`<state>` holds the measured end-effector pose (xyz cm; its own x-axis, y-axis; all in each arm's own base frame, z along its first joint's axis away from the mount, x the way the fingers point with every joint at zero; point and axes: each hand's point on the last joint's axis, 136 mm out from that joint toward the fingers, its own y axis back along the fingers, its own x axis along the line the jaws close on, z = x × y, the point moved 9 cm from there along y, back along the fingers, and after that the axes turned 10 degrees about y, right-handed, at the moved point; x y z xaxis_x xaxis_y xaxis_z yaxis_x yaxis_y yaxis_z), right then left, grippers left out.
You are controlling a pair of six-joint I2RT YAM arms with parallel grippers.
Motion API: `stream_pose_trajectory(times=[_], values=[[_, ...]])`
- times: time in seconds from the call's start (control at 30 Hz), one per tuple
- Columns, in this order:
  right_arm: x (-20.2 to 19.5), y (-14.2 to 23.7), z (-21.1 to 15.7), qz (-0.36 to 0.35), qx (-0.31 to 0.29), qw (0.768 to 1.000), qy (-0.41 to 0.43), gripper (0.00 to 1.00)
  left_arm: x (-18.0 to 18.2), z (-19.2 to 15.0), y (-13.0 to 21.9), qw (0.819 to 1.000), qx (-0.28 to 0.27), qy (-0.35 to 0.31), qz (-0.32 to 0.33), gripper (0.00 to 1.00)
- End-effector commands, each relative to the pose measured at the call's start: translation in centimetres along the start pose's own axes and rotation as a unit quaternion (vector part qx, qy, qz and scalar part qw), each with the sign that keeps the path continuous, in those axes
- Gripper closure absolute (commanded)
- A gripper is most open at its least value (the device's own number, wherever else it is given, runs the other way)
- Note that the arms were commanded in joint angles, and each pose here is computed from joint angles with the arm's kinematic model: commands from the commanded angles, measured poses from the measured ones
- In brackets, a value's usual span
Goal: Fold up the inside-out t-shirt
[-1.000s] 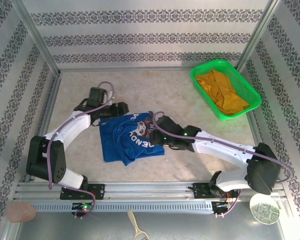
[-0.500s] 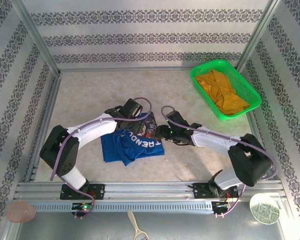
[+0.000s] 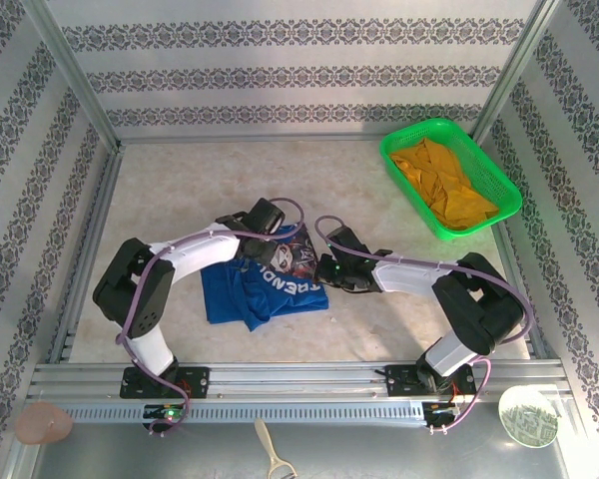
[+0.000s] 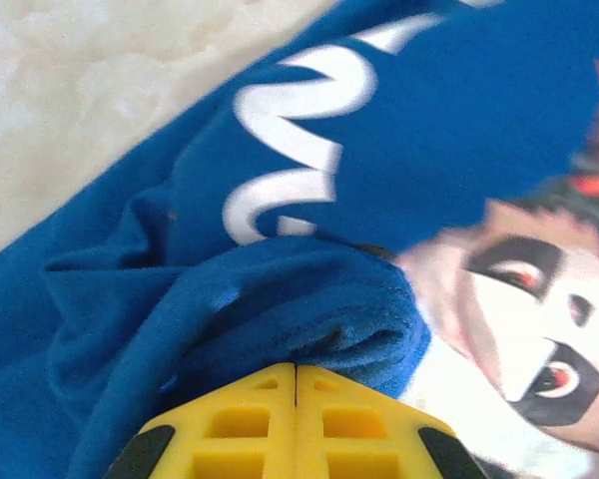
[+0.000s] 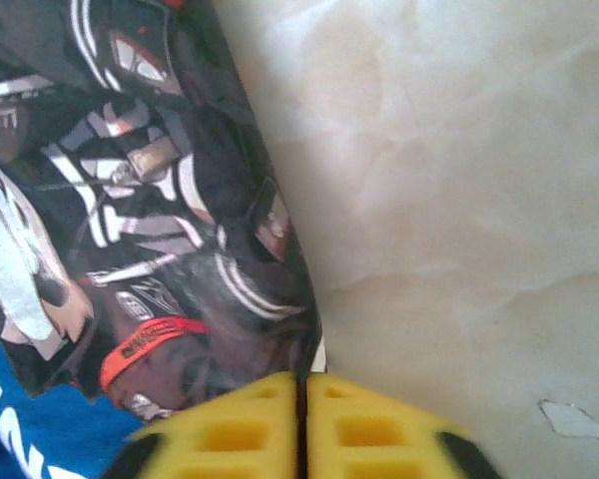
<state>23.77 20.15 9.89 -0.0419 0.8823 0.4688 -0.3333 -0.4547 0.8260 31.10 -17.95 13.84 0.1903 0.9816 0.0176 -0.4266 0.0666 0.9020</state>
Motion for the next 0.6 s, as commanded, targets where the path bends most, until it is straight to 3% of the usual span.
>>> stream_pose_trajectory(times=[0.0, 0.2, 0.27, 0.33, 0.37, 0.47, 0.57], values=[[-1.1, -0.3, -0.3, -0.020, -0.011, 1.000, -0.011, 1.00, 2.3, 3.2, 1.7, 0.996, -0.052, 0.055, -0.036, 1.00], [-2.0, 0.3, -0.9, -0.035, -0.026, 0.999, -0.028, 1.00, 8.2, 5.2, 1.1, 0.968, -0.075, 0.196, -0.139, 0.99], [-2.2, 0.5, -1.0, -0.036, -0.028, 0.998, -0.031, 1.00, 10.1, 5.5, 0.4, 0.954, -0.075, 0.236, -0.168, 0.86], [-2.1, 0.6, -1.1, -0.035, -0.031, 0.998, -0.033, 1.00, 12.3, 5.3, -0.2, 0.936, -0.075, 0.287, -0.188, 0.52], [-2.2, 0.6, -1.2, -0.036, -0.031, 0.998, -0.033, 1.00, 13.2, 5.1, -0.2, 0.926, -0.083, 0.311, -0.197, 0.46], [-2.2, 0.8, -1.1, -0.036, -0.034, 0.998, -0.034, 1.00, 15.3, 4.5, 1.1, 0.900, -0.115, 0.361, -0.217, 0.36], [-2.3, 0.8, -1.2, -0.039, -0.035, 0.998, -0.036, 1.00, 14.6, 3.6, 3.9, 0.897, -0.124, 0.360, -0.224, 0.35]])
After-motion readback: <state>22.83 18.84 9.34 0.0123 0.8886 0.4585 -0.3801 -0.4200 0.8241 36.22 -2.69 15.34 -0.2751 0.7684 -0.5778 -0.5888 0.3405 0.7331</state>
